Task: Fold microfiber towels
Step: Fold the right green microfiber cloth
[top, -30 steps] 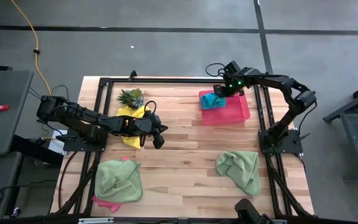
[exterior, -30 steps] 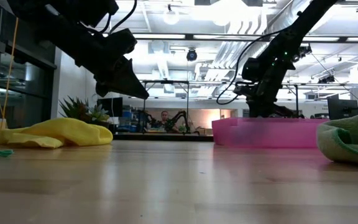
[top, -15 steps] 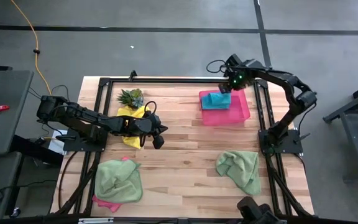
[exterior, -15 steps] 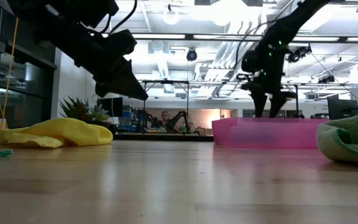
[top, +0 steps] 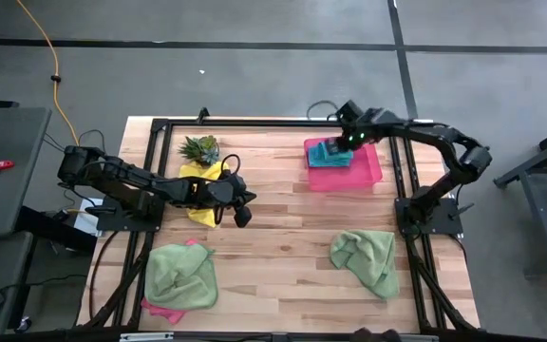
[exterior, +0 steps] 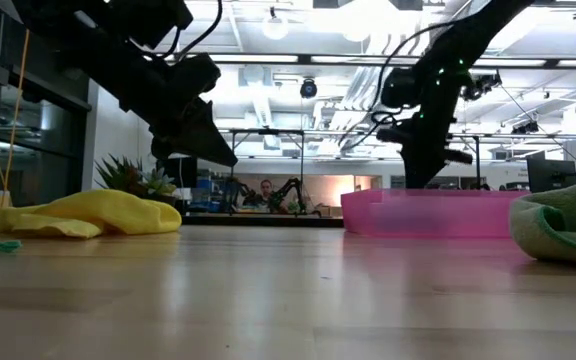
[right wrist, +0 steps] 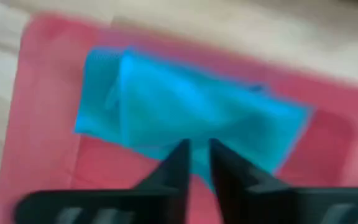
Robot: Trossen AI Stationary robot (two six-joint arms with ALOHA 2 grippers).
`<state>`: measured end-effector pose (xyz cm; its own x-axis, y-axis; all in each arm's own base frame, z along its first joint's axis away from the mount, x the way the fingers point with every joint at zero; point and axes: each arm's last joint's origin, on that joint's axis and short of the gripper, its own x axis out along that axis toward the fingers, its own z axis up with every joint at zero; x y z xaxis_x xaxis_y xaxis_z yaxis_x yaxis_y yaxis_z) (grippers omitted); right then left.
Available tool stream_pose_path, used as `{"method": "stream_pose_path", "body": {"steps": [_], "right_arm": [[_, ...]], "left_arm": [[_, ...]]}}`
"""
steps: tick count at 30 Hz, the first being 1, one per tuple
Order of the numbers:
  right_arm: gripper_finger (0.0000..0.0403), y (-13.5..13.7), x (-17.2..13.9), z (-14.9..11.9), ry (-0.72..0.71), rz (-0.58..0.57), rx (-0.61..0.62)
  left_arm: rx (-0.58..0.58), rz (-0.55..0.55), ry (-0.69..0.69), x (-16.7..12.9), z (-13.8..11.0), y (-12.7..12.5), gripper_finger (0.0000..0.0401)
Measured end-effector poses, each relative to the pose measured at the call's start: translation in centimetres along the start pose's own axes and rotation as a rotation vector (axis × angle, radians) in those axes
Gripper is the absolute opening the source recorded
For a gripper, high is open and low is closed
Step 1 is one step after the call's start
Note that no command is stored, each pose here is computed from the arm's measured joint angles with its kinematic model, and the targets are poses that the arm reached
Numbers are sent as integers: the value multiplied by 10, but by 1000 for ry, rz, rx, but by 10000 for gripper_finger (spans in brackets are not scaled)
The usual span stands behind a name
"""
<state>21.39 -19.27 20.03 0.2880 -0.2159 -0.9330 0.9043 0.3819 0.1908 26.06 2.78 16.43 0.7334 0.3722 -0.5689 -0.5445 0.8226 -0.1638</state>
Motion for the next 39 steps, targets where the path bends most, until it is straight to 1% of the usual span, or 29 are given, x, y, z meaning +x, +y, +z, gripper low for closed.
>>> {"method": "stream_pose_path", "body": {"steps": [1,2,3,5,8,13,16,21,28,30,33,36,39], "right_arm": [[17,3,5,-4,-11,9,-7],[16,7,9,-5,-29,10,1],[22,9,12,-4,-42,-2,15],[26,8,14,-1,-71,-63,14],[7,11,16,7,-111,-91,18],[6,11,29,5,-64,-96,53],[2,14,39,3,-42,-105,47],[1,20,53,2,-27,-74,44],[1,21,58,2,-17,-54,42],[1,21,51,3,-26,-46,33],[0,22,29,6,-90,-11,11],[0,21,-1,4,-137,17,-56],[0,27,-31,-6,-199,91,-138]], "left_arm": [[-10,1,1,0,0,0,0],[-20,0,-2,0,0,0,0],[-24,-1,-3,0,0,0,0],[-26,0,-2,0,0,0,0],[-26,-1,-2,0,0,0,0],[-26,-5,0,0,0,0,0],[-26,-5,-1,0,0,0,0],[-27,-5,-1,0,0,0,0],[-27,-4,-1,0,0,0,0],[-25,-3,-1,0,0,0,0],[-24,-12,-4,0,1,0,0],[-13,-90,-4,-3,5,-1,0],[6,-192,-22,-8,14,0,0]]}}
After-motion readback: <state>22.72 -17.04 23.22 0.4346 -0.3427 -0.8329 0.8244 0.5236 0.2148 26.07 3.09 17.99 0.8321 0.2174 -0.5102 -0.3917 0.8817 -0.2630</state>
